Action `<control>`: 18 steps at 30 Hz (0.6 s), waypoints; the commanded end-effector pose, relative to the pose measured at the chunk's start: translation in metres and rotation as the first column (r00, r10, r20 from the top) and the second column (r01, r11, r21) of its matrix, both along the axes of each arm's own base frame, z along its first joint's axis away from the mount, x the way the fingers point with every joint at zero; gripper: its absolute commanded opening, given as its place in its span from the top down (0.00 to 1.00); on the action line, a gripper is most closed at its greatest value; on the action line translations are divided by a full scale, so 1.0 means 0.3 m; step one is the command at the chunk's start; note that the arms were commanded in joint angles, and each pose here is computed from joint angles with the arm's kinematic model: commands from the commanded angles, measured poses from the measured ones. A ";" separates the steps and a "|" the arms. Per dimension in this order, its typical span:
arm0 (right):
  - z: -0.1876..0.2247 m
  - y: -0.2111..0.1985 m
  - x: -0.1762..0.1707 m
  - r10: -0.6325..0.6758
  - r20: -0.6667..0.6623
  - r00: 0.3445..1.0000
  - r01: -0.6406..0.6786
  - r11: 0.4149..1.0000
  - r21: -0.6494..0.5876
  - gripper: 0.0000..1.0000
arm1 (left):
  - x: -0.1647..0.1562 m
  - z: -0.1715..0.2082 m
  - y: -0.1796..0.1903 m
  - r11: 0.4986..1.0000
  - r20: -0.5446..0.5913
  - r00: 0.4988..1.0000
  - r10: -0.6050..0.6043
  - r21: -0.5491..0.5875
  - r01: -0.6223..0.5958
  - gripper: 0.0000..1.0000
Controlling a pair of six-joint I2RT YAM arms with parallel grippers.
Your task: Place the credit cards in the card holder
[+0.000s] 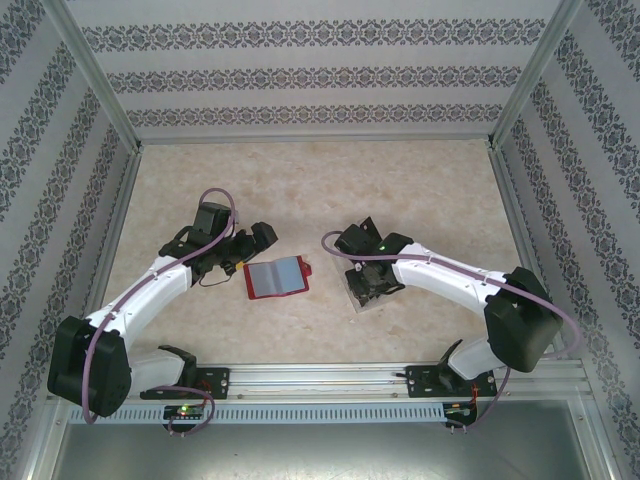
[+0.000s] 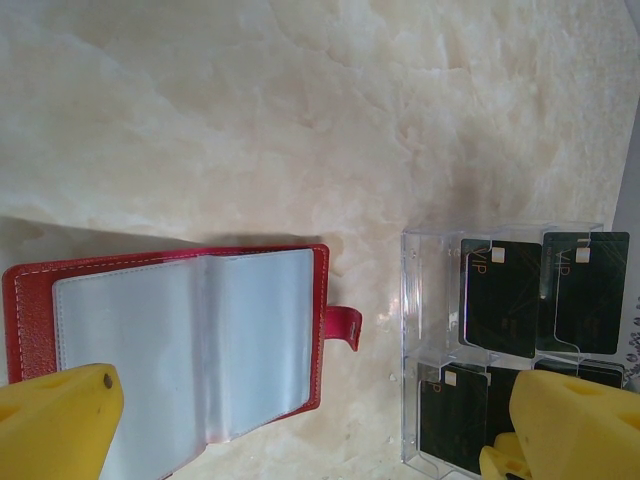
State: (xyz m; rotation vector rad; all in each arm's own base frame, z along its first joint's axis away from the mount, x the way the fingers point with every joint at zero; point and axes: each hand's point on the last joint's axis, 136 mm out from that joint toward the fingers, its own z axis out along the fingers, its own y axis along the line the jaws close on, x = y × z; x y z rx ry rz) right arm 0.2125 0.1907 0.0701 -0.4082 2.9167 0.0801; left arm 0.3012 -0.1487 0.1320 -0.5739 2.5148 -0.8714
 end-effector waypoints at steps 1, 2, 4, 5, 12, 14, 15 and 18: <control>0.043 -0.005 0.017 0.009 0.041 0.999 -0.009 1.000 -0.016 0.72 | 0.008 -0.014 0.004 1.000 0.003 1.000 0.006 -0.004 -0.006 0.00; 0.059 -0.003 0.016 0.015 0.053 0.998 -0.014 1.000 -0.019 0.72 | 0.008 -0.014 0.001 1.000 0.004 1.000 0.003 -0.005 -0.003 0.00; 0.083 0.004 0.016 0.024 0.075 0.997 -0.022 0.999 -0.028 0.72 | 0.011 -0.014 0.002 1.000 0.004 1.000 0.005 -0.008 -0.005 0.00; 0.093 0.009 0.019 0.031 0.084 0.996 -0.028 0.999 -0.035 0.72 | 0.011 -0.013 -0.001 1.000 0.005 1.000 0.003 -0.009 -0.003 0.00; 0.079 0.004 0.038 0.057 0.082 0.995 -0.048 0.993 -0.112 0.73 | 0.016 -0.025 -0.005 1.000 -0.004 1.000 0.001 -0.012 -0.001 0.00; 0.060 0.003 0.043 0.063 0.070 0.996 -0.053 0.990 -0.134 0.73 | 0.016 -0.026 -0.004 1.000 -0.004 1.000 0.001 -0.012 -0.001 0.00; 0.055 0.003 0.045 0.065 0.068 0.996 -0.055 0.989 -0.140 0.72 | 0.016 -0.027 -0.004 1.000 -0.004 1.000 0.001 -0.010 -0.001 0.00; 0.035 0.008 0.047 0.073 0.050 0.996 -0.065 0.986 -0.154 0.73 | 0.019 -0.024 -0.007 1.000 -0.001 1.000 -0.002 -0.013 0.001 0.00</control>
